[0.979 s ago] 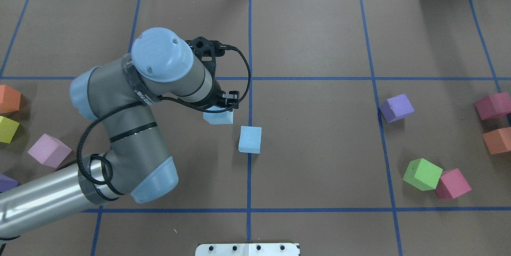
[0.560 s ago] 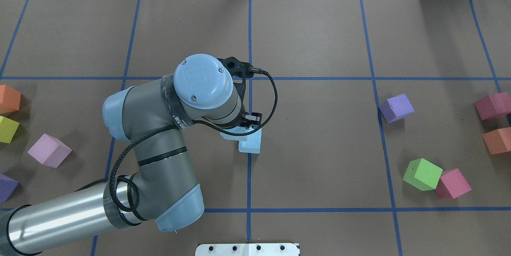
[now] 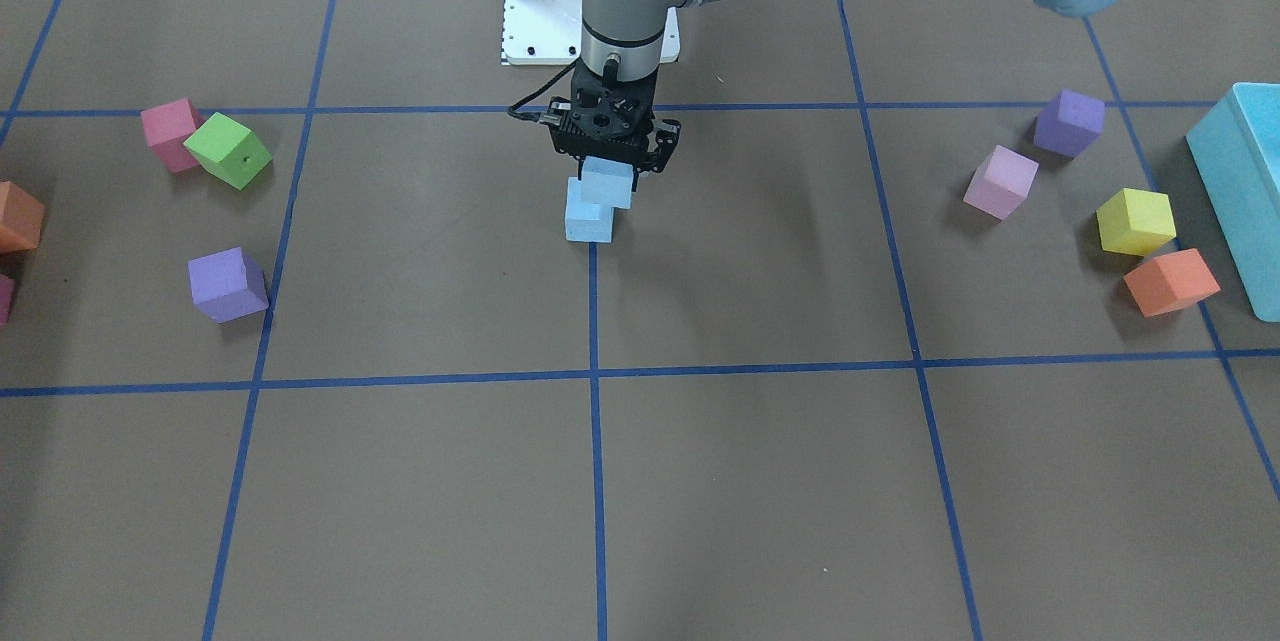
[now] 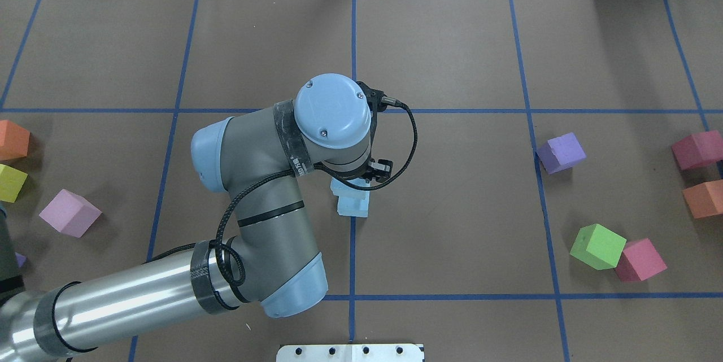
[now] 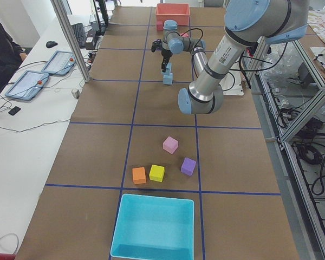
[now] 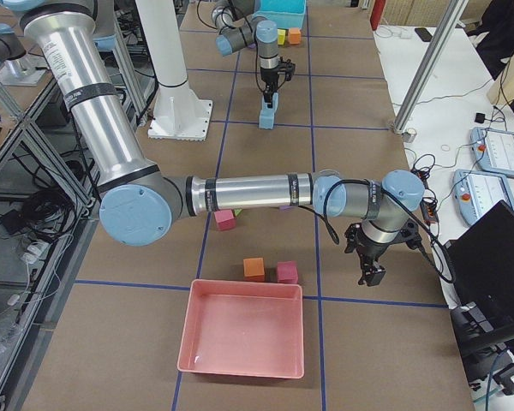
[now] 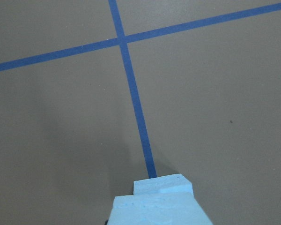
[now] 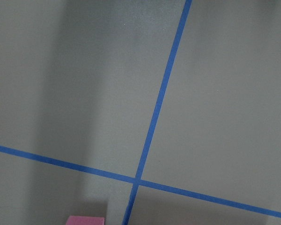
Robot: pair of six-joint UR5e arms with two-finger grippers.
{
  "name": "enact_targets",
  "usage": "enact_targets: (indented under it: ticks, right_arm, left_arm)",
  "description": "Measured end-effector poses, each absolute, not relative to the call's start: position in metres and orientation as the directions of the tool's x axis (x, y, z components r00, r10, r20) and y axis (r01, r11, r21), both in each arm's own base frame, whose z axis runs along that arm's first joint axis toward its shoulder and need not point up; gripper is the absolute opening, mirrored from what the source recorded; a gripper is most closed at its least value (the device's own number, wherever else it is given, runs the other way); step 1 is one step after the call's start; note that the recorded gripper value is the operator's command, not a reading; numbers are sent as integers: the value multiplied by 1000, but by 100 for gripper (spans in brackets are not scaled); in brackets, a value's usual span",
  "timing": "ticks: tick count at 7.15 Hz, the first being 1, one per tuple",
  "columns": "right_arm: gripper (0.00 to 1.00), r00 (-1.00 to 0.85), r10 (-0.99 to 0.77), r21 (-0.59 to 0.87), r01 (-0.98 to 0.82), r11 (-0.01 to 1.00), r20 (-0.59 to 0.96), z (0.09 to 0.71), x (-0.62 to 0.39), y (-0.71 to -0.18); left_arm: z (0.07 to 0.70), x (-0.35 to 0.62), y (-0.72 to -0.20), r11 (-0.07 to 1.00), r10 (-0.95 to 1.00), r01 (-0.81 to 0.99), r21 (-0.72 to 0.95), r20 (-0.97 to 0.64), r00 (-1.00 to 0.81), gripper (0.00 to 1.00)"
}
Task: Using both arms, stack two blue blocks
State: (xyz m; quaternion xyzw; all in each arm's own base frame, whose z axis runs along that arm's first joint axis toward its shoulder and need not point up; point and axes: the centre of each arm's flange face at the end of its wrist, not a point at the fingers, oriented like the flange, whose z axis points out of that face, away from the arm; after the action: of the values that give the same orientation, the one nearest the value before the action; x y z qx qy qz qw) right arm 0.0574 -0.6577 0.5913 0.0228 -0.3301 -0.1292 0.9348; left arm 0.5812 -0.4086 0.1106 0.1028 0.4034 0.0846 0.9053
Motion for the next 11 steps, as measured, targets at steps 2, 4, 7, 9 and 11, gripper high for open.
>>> enact_targets:
  ticks: [2, 4, 7, 9, 11]
  right_arm:
    - [100, 749, -253, 122, 226, 966, 612, 594, 57, -658]
    - [100, 751, -242, 111, 221, 969, 615, 598, 57, -657]
    - [100, 751, -233, 100, 220, 970, 617, 604, 57, -655]
    - [100, 751, -233, 100, 219, 971, 617, 604, 57, -655]
    - [100, 751, -233, 99, 219, 971, 618, 604, 57, -655]
  left_arm:
    - [116, 588, -412, 967, 228, -74, 243, -706, 671, 63]
    - [121, 590, -413, 970, 216, -71, 231, -702, 678, 63]
    - [126, 594, -414, 973, 206, -67, 221, -700, 684, 63]
    - [126, 595, -414, 975, 197, -61, 213, -702, 684, 63]
    - [126, 595, -412, 977, 187, -56, 205, -705, 684, 64]
